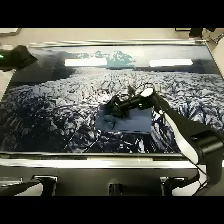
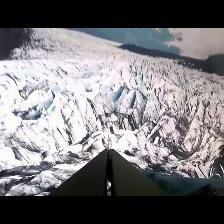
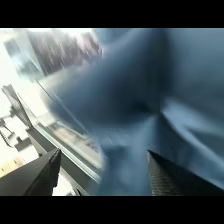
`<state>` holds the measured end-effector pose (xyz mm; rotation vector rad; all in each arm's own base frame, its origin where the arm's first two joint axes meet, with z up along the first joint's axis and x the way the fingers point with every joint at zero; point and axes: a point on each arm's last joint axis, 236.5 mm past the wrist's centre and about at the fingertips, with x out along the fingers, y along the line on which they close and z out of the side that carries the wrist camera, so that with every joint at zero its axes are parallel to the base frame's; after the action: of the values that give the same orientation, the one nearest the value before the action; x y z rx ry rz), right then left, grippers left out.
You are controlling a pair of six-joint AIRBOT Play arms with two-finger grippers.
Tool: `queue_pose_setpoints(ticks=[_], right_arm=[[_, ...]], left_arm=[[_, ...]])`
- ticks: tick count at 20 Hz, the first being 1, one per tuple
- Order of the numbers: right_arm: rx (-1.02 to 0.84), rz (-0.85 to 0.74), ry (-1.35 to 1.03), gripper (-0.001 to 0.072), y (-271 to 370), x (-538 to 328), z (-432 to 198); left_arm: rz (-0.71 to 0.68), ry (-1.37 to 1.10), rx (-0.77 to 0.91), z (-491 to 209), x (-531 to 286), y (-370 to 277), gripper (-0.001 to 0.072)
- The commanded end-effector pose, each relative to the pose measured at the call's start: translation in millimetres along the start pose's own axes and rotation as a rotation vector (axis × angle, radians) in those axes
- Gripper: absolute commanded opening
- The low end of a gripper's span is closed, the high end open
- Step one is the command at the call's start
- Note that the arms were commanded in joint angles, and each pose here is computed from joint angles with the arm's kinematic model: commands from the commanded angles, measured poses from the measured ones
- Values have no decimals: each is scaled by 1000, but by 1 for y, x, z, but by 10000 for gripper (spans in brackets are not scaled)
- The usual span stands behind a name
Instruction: Fold the clothes and pants, and hang the long-sleeved shirts on hangers.
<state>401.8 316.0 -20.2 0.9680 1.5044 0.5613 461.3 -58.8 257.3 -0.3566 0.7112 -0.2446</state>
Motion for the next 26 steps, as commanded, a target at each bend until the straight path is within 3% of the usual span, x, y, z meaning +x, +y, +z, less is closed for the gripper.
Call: queue_pose_setpoints(ticks=[1, 2, 3, 7, 8, 13, 14, 15, 19, 21, 24, 26], right_arm=[[-18, -21, -70, 639, -13, -57, 27], [-22, -65, -114, 692, -26, -93, 38], [-17, -126, -150, 700, -44, -128, 44], [156, -519, -131, 685, -171, -239, 22], [191, -548, -103, 674, -190, -241, 12], [136, -321, -50, 669, -206, -171, 1], [130, -299, -51, 658, -208, -164, 5], [109, -258, -54, 604, -203, -159, 9], [82, -141, -107, 586, -188, -146, 29], [104, -114, -84, 521, -189, -138, 28], [-5, -41, -8, 61, -169, -126, 13], [-32, 5, -22, 41, -155, -129, 19]], left_arm=[[13, -38, 29, 6, -24, -3, 21], [13, -38, 43, 6, -24, -3, 22], [13, -36, 48, 5, -24, -3, 22], [12, -34, 48, 5, -24, -3, 22], [12, -34, 48, 5, -24, -3, 22], [5, -31, 35, 4, -24, -5, 22], [-6, -30, 31, 4, -24, -7, 22], [-18, -30, 27, 4, -24, -10, 22], [-39, -30, 19, 3, -24, -15, 22], [-39, -30, 19, 3, -24, -15, 22], [-39, -29, 19, 3, -24, -15, 22], [-38, -29, 19, 3, -24, -15, 22]])
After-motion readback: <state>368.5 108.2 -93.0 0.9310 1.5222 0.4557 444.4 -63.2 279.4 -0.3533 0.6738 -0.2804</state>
